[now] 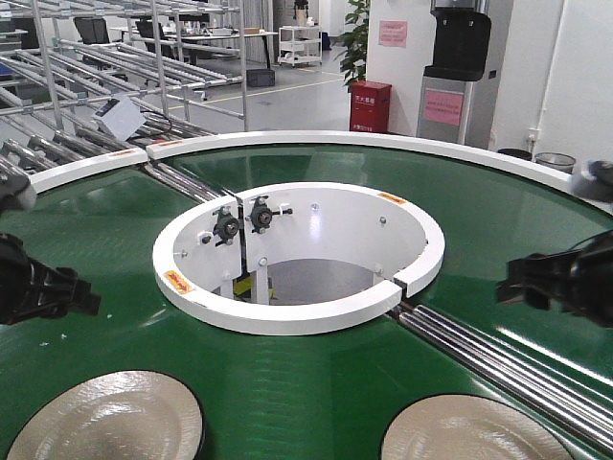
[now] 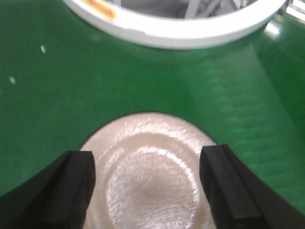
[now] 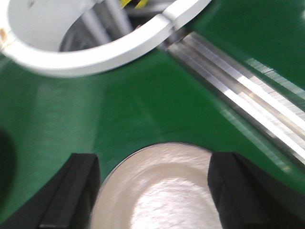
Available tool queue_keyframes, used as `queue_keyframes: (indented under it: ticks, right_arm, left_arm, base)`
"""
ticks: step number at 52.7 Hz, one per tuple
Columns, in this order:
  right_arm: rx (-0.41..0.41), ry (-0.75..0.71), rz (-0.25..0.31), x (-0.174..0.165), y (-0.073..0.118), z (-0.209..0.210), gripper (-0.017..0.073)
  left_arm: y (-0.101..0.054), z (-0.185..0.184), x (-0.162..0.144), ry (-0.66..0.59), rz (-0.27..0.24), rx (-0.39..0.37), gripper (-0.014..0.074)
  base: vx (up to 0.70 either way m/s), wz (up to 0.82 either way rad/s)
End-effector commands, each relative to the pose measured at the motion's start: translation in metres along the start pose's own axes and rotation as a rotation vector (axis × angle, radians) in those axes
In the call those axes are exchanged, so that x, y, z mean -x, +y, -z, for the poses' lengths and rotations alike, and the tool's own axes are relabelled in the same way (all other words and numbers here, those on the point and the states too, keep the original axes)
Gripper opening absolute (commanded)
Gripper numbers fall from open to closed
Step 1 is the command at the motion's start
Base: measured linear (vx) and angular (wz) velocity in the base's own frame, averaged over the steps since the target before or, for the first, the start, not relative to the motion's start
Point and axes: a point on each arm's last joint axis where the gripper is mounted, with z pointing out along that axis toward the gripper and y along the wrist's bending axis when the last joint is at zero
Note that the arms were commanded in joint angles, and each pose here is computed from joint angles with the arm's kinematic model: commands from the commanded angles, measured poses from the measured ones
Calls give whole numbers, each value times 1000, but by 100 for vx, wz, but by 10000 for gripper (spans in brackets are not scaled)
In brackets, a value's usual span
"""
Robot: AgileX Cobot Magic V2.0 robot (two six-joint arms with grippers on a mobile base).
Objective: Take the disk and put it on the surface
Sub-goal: 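Lower both grippers toward the rims of the two cream plates, then close both grippers on the plate rims and tilt the plates up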
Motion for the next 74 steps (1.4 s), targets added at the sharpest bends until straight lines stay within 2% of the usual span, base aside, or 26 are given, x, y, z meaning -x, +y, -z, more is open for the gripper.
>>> queue_keyframes:
  ticks: [1, 9, 12, 16, 19, 23, 30, 40, 49, 57, 62, 65, 68, 71, 74]
  right_arm:
    - [104, -53, 10, 13, 11, 4, 524]
    - [131, -6, 9, 10, 9, -13, 524]
    - [125, 3, 8, 10, 7, -18, 524]
    - [116, 3, 11, 11, 1, -20, 524]
    - [109, -7, 5, 12, -4, -20, 524]
    - [94, -30, -24, 15, -12, -17, 524]
    - [77, -62, -78, 19, -26, -13, 524]
    - [68, -68, -78, 20, -29, -13, 524]
    - [65, -66, -75, 20, -29, -13, 524]
    - [65, -66, -75, 20, -29, -13, 524]
    - [65, -65, -73, 20, -29, -13, 524]
    - [65, -65, -61, 20, -29, -13, 524]
    - [63, -64, -54, 20, -29, -13, 524]
    - [60, -63, -50, 19, -29, -13, 524]
    - [57, -61, -46, 19, -29, -13, 524]
  left_arm:
    - [20, 7, 9, -38, 44, 30, 584]
    - [76, -13, -15, 68, 161, 104, 584]
    - [95, -24, -28, 102, 234, 101, 584]
    - [105, -37, -37, 115, 284, 39, 584]
    - [108, -48, -43, 125, 293, -24, 584]
    - [108, -63, -49, 159, 279, -98, 584]
    - [113, -80, -57, 204, 288, -114, 584]
    - [119, -98, -65, 229, 299, -123, 584]
    - [115, -115, -70, 230, 330, -243, 584]
    - [109, -135, -78, 266, 362, -308, 571]
    - [102, -143, -79, 280, 338, -321, 489]
    - [97, -144, -78, 273, 304, -335, 382]
    - [92, -145, -77, 270, 287, -358, 188]
    - [90, -145, -76, 263, 300, -375, 2]
    - [88, -145, -74, 251, 321, -392, -11]
  base:
    - [0, 0]
    - [0, 0]
    - [0, 0]
    - [0, 0]
    - [0, 0]
    - [0, 0]
    - [0, 0]
    - [0, 0]
    - [0, 0]
    - [0, 0]
    - [0, 0]
    - [0, 0]
    - [0, 0]
    - [0, 0]
    - [0, 0]
